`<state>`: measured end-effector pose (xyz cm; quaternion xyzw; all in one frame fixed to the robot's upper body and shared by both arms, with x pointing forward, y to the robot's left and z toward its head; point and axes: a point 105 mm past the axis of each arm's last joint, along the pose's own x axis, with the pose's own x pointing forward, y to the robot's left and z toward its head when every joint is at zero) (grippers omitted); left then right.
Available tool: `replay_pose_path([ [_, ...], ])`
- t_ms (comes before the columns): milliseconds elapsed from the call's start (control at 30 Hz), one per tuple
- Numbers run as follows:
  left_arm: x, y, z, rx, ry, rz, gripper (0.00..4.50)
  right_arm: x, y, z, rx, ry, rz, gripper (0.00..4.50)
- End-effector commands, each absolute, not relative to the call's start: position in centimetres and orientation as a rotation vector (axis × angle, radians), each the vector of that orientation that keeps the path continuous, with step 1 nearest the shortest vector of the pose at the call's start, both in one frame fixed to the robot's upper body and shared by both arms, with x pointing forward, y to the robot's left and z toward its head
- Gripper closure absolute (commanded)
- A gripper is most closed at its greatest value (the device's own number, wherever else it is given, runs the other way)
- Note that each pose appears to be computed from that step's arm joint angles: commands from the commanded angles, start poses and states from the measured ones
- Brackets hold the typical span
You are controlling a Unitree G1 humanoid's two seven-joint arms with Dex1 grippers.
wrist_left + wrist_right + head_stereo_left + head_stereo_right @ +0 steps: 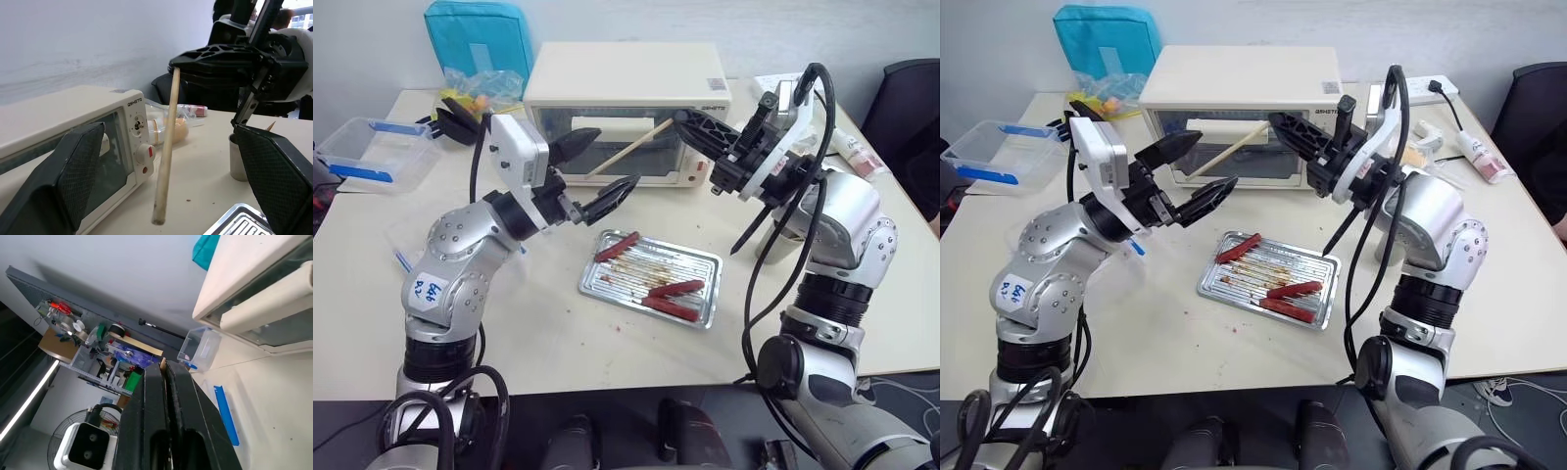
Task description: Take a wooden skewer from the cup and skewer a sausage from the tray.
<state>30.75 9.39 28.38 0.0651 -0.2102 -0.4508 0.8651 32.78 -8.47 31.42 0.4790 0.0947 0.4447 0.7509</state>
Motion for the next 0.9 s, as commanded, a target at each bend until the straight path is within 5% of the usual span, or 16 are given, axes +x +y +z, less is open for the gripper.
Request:
replay_pose_path([
  [33, 29.4, 9.4, 29.7, 0.162, -0.491, -0.97, 0.0, 32.2, -9.1, 32.5, 1.041, 0.157, 0.995, 4.48],
  [200, 29.3, 9.2, 28.8, 0.162, -0.455, -1.007, 0.0, 32.0, -8.9, 32.5, 1.036, 0.155, 1.013, 4.48],
  [367, 29.7, 9.5, 28.4, 0.169, -0.436, -1.006, 1.08, 31.9, -9.1, 32.5, 1.03, 0.15, 1.026, 4.5],
  [833, 29.7, 9.2, 28.6, 0.192, -0.434, -1.063, 1.08, 30.2, -8.8, 32.1, 0.922, 0.144, 1.167, 4.5],
  [900, 29.6, 9.1, 28.8, 0.182, -0.445, -1.075, 1.46, 30.3, -8.8, 31.9, 0.922, 0.151, 1.159, 4.5],
])
